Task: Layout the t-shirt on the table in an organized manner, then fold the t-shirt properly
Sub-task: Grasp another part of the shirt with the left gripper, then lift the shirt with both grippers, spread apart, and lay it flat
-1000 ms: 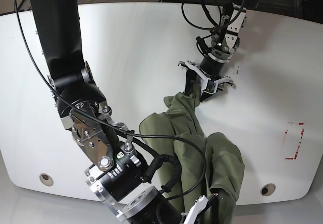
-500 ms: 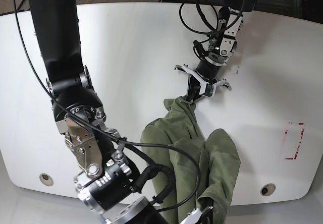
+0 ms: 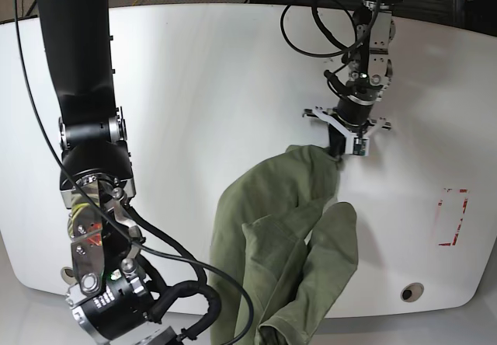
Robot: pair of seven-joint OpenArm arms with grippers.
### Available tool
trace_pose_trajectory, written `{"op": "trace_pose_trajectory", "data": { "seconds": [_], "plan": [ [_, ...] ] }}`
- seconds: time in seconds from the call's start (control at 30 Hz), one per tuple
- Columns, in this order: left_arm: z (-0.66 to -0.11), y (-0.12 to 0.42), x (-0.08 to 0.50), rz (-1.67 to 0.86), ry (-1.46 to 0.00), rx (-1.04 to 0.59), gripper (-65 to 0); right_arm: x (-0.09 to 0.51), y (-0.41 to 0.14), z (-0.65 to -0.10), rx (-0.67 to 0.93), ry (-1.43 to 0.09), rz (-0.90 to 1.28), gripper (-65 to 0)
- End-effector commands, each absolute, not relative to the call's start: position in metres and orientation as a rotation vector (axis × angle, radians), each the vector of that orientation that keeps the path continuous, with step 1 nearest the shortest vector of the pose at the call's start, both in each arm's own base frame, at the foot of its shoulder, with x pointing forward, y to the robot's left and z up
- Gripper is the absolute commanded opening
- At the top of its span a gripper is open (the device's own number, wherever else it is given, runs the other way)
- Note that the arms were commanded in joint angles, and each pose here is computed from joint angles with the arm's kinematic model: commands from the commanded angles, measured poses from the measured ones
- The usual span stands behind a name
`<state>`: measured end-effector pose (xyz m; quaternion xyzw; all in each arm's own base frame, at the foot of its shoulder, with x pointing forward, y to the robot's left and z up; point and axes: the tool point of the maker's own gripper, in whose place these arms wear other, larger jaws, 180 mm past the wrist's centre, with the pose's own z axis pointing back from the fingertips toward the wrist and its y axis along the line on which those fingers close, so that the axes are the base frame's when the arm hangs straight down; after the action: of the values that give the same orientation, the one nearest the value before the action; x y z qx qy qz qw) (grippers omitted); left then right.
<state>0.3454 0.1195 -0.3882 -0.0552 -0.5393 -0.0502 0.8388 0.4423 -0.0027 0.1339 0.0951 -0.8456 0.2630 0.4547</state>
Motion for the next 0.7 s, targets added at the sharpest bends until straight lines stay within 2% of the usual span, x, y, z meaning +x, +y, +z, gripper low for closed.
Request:
{"op": "trace_pose_trajectory", "data": {
  "seconds": [0.0,0.37,0.67],
  "plan": [
    [-0.349,0.118,0.36,-0.118,-1.248,-0.122,-65.0,0.44,-0.021,0.156,0.223,-2.15,0.597,-65.0],
    [-0.276,0.138,0.365,-0.206,-1.364,-0.032,-65.0,0.472,-0.088,0.131,0.211,-2.085,0.372,-65.0],
    [-0.225,0.186,0.364,-0.153,-1.445,0.093,-65.0,0.493,-0.155,0.1,0.179,-2.015,0.173,-65.0]
  ]
}}
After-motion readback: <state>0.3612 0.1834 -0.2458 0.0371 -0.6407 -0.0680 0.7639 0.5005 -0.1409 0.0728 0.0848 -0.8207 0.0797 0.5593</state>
